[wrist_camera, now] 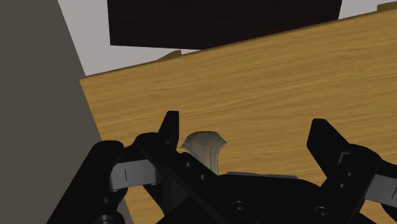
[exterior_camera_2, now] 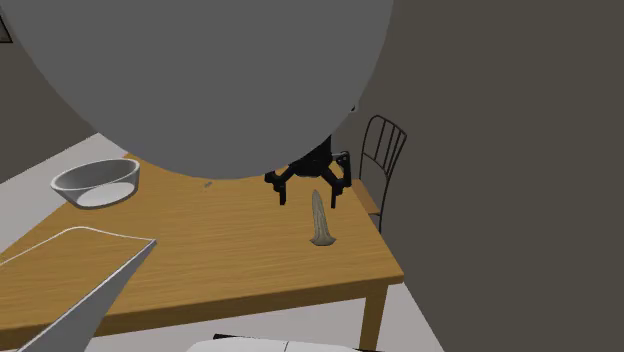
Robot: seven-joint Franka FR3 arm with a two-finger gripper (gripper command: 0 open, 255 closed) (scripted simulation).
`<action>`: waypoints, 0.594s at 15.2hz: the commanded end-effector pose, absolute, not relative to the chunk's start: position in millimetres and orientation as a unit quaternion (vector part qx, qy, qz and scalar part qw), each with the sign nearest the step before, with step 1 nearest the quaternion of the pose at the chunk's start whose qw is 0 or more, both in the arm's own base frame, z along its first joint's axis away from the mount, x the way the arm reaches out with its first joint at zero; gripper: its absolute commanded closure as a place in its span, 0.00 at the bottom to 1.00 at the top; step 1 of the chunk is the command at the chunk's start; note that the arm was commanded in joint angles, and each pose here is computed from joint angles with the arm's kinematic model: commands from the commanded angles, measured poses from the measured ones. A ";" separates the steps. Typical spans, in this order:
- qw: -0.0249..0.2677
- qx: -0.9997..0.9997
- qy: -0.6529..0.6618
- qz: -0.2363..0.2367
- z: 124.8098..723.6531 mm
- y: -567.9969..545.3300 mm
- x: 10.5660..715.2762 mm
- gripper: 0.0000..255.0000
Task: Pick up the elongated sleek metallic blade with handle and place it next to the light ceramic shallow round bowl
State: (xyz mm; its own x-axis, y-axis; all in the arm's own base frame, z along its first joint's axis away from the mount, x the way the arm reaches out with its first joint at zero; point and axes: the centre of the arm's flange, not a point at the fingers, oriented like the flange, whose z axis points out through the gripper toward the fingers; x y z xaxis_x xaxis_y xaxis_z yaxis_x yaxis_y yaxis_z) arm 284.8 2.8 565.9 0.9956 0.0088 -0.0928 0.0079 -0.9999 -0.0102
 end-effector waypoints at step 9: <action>0.011 -0.999 -0.038 0.028 510.4 -7.2 368.3 0.00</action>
